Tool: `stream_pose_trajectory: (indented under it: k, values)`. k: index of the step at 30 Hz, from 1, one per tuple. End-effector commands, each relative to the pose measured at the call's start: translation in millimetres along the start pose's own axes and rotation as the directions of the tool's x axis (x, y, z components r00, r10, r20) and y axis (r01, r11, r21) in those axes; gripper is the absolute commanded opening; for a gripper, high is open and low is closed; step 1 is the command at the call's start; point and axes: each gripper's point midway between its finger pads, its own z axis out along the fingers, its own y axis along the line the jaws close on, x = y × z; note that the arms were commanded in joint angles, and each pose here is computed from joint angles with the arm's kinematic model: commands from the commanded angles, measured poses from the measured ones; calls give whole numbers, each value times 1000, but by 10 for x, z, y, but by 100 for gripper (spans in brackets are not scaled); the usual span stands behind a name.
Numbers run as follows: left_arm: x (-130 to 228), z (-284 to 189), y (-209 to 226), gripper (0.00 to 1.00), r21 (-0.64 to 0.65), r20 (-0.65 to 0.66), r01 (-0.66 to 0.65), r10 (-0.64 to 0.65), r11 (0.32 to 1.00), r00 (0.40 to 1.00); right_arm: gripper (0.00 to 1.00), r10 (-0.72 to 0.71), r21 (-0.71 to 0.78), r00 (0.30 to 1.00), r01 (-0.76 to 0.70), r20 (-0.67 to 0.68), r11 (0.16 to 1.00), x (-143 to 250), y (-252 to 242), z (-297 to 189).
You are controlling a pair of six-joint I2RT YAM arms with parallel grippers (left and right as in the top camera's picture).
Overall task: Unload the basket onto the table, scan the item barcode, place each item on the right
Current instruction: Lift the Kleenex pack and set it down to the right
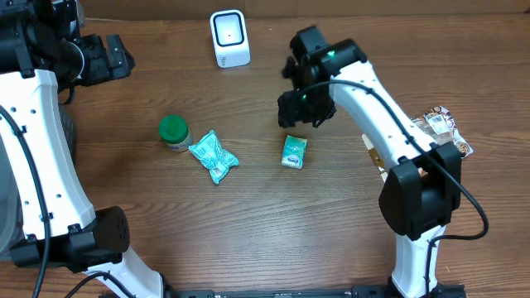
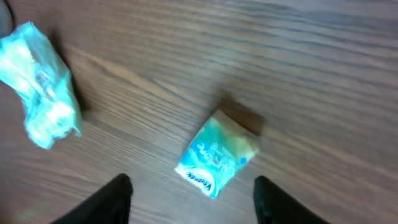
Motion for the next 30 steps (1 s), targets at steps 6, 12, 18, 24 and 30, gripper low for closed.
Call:
stream_pose_trajectory:
  k: [6, 12, 18, 24, 30]
  values:
    - [-2, -14, -17, 100, -3, 5, -25, 25, 1000, 1000, 31, -72, -119, 997, 71, 0, 990, 132, 172, 389]
    - [-2, -14, -17, 99, -3, 5, -26, 26, 1000, 1000, 23, -93, -126, 996, 94, 12, 988, 147, 271, 542]
    - [-1, -13, -17, 100, -3, 5, -25, 25, 1000, 1000, 23, 60, 39, 995, -63, 84, 997, -33, -9, 554]
    - [-2, -14, -17, 100, -3, 5, -25, 25, 1000, 1000, 23, 91, 63, 987, -100, 129, 993, -137, -100, 544]
    - [-2, -14, -17, 100, -3, 5, -25, 25, 1000, 1000, 21, 8, -3, 994, -7, 113, 1000, -129, 73, 589]
